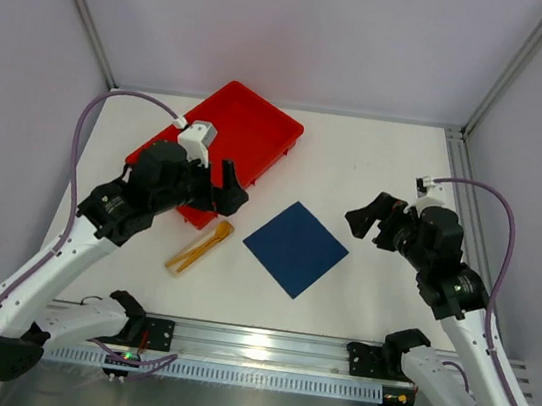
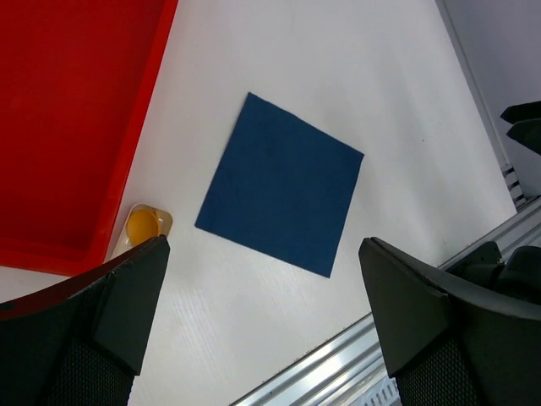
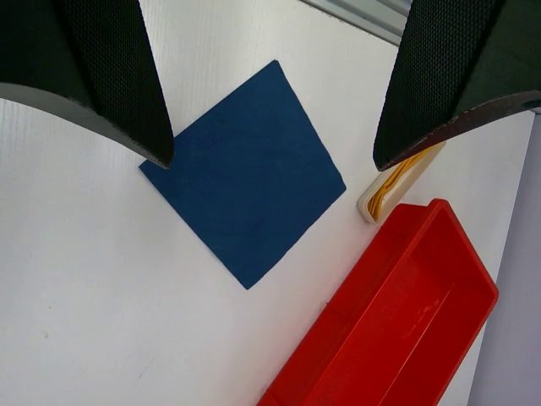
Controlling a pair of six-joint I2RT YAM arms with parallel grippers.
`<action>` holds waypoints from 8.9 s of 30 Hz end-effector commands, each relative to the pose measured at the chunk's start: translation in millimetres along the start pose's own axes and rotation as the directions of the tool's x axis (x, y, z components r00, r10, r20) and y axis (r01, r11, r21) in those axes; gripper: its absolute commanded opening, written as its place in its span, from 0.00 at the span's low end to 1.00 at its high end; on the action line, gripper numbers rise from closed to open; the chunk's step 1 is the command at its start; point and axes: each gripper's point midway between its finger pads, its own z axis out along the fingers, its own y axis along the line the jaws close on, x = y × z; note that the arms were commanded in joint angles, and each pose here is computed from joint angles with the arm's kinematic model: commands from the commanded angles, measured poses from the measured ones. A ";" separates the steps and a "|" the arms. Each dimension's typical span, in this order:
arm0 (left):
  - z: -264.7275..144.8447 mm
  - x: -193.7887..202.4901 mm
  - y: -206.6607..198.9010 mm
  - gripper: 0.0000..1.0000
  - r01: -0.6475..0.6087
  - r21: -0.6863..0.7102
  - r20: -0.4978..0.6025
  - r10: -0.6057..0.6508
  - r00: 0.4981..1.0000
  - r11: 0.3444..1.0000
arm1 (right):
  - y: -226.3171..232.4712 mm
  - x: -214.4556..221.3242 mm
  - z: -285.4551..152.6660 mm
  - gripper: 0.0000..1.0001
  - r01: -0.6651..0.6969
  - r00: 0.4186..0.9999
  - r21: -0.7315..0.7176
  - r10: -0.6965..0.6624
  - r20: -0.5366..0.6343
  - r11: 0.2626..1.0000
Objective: Place the utensils on the paper napkin and roll it up
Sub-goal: Pick up the utensils from the container, then place the utensils on the napkin, then pick up the utensils from the container.
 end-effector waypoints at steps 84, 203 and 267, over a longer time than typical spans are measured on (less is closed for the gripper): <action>143.7 165.8 129.9 0.24 -0.410 -0.325 -0.641 0.120 0.758 0.852 | 6.4 1.1 -17.3 1.00 0.103 0.994 -0.074 -0.099 0.048 0.992; 271.4 139.9 -19.1 0.00 0.307 -0.218 -0.494 -0.376 0.784 0.927 | 3.0 -5.6 -24.5 1.00 0.092 0.995 -0.027 -0.091 0.045 0.995; 104.8 130.6 123.7 0.33 -0.255 -0.417 -0.575 -0.036 0.817 0.872 | 5.1 -2.1 -29.2 1.00 0.102 0.994 -0.049 -0.100 0.046 0.994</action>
